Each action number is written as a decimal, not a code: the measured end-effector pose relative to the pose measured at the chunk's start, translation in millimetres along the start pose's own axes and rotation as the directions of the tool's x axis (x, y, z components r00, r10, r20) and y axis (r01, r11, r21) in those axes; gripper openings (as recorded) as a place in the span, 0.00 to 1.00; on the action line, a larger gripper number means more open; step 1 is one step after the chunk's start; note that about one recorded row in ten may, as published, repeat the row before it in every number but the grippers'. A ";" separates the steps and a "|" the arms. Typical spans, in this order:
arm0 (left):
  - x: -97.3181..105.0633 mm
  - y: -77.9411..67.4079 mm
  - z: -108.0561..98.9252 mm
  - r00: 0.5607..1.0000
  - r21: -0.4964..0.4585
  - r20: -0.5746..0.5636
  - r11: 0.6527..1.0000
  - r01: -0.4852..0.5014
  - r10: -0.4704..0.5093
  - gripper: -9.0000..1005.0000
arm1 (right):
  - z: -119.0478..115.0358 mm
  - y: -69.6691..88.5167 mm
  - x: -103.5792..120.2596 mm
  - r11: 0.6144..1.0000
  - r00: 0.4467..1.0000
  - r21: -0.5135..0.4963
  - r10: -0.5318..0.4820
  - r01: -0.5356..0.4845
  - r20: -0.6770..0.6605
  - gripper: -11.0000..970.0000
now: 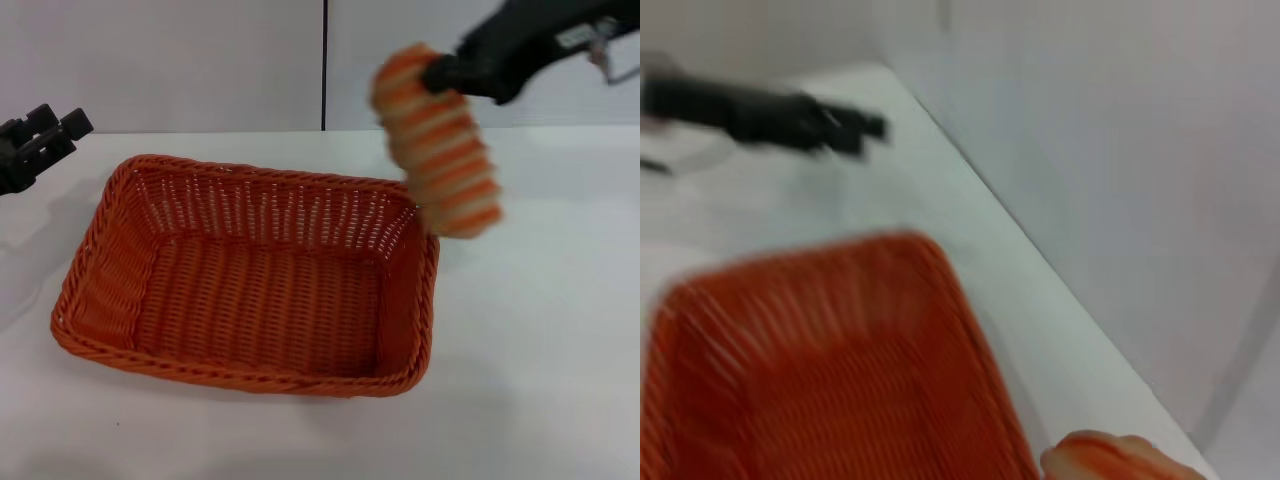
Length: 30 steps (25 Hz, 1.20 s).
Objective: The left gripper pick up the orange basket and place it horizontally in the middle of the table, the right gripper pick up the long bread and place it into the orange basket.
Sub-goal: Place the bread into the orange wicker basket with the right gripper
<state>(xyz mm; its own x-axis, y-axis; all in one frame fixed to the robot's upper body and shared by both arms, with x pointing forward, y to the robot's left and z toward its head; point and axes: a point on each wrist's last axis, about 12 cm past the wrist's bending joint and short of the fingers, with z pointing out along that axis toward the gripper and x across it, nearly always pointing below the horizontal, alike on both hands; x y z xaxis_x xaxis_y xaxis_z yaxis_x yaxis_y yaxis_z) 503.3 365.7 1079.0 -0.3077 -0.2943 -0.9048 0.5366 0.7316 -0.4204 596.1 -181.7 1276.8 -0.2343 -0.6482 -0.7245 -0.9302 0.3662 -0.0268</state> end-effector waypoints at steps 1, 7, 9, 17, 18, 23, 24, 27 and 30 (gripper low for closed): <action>0.0 -0.1 0.0 1.000 0.001 0.000 1.000 0.000 0.000 0.69 | 4.8 0.8 -4.9 1.000 1.000 -0.018 -0.014 0.014 0.028 0.01; 1.1 0.0 -2.3 1.000 -0.003 0.003 1.000 0.004 -0.004 0.69 | 32.7 4.3 -23.6 0.988 0.985 -0.145 -0.033 0.058 0.167 0.01; 1.5 0.1 -3.2 1.000 -0.005 0.003 1.000 0.006 -0.006 0.69 | 43.1 5.7 -25.1 0.978 0.982 -0.202 -0.011 0.050 0.187 0.01; 1.7 1.0 -4.1 1.000 -0.014 0.005 1.000 0.007 -0.007 0.69 | 86.0 20.1 -16.8 0.949 0.990 -0.315 0.012 0.033 0.139 0.01; 1.7 1.0 -4.1 1.000 -0.014 0.005 1.000 0.007 -0.007 0.69 | 90.1 21.5 -15.1 0.946 0.991 -0.323 0.014 0.030 0.135 0.01; 1.3 1.0 -2.1 1.000 -0.014 0.006 1.000 -0.016 0.016 0.69 | 102.7 26.4 -7.6 0.928 0.984 -0.370 0.031 0.036 0.174 0.01; 1.3 1.0 -2.1 1.000 -0.014 0.006 1.000 -0.016 0.016 0.69 | 103.4 26.3 -6.2 0.927 0.983 -0.373 0.037 0.034 0.182 0.01; 2.7 0.7 -1.2 1.000 -0.013 0.006 1.000 -0.014 0.014 0.69 | 103.4 25.1 -4.4 0.929 0.980 -0.368 0.036 0.040 0.198 0.08; 4.5 0.3 -0.6 1.000 -0.012 0.005 1.000 -0.012 0.012 0.69 | 102.7 24.3 -4.7 0.932 0.979 -0.360 0.028 0.048 0.204 0.14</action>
<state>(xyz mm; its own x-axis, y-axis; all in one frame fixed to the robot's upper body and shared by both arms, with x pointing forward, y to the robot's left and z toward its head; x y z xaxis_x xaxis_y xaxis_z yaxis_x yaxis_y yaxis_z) 501.7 365.0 1074.8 -0.2971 -0.2888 -0.9101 0.5309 0.7423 -0.4089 603.7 -101.2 1208.9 -0.1977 -0.4876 -0.8504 -0.9797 0.0696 0.1879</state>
